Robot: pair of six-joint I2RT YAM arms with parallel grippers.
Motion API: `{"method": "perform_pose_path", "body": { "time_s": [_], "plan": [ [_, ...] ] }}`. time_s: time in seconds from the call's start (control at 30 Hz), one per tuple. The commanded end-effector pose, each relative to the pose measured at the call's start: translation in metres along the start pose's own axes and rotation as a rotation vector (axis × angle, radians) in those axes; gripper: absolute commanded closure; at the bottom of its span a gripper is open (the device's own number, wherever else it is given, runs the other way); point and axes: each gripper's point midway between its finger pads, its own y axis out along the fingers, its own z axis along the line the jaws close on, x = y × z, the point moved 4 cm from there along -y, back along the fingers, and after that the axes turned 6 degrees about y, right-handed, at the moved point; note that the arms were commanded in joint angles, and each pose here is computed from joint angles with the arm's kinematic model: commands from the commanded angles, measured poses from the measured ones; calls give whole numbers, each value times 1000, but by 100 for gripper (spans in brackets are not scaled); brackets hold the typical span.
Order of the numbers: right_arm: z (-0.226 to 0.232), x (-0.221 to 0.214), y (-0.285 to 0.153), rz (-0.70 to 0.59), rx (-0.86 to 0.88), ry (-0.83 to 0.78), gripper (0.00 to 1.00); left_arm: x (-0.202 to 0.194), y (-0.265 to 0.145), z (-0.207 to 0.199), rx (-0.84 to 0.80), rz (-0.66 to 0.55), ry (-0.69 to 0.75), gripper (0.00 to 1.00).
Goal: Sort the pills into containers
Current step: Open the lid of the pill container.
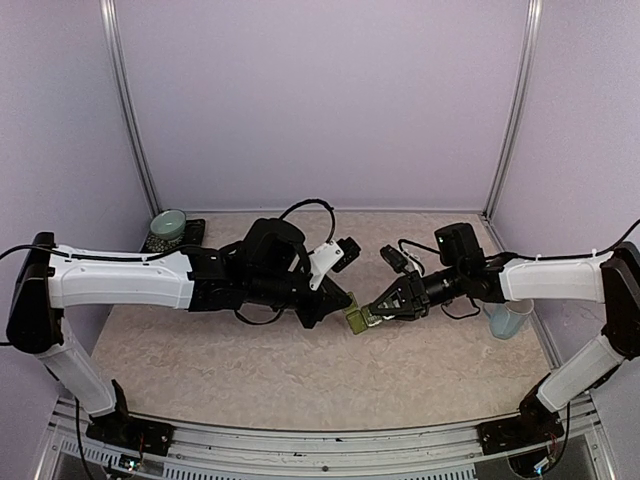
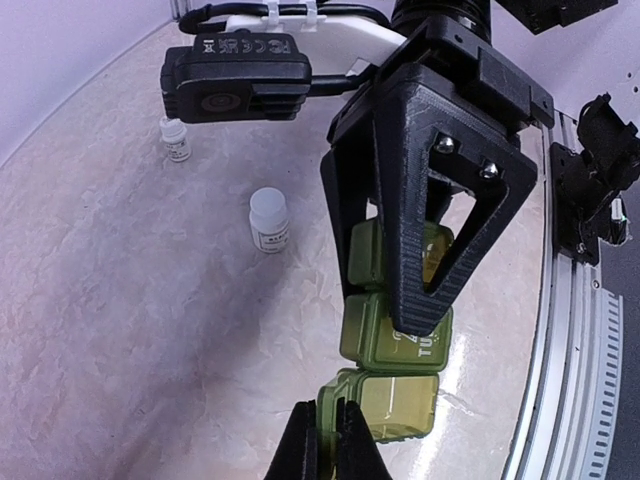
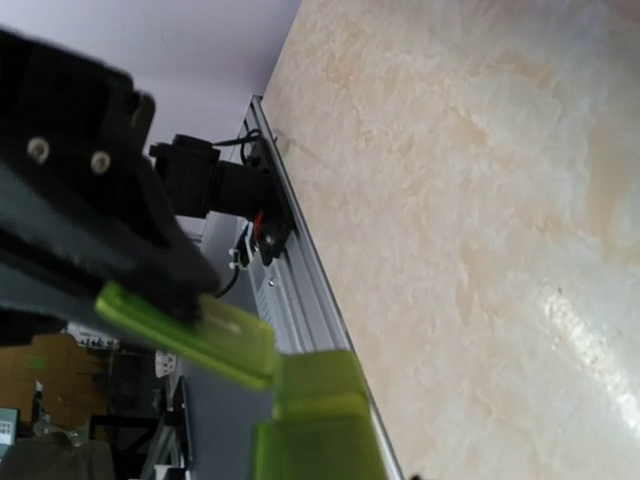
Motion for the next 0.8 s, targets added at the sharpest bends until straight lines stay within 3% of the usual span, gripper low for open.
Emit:
{"method": "perform_pose_path", "body": {
  "time_s": [0.0,0.3,0.5,0.7,0.73,0.77],
  "plan": [
    [0,0,3,12,-9,-29,66,3,1,2,-32,5,-23,100],
    [-2,-1,3,17,-15,-37,81,3,3,4,-56,6,-45,100],
    [1,0,2,12,-3,-31,84,3,3,4,-59,0,-52,86],
    [7,3,2,9,23,-28,81,7,-3,5,-67,-19,-59,86],
    [8,4,2,8,27,-27,81,8,-4,5,-66,-22,-62,83],
    [9,4,2,6,34,-24,81,8,-4,5,-66,-25,-64,72]
  ]
}}
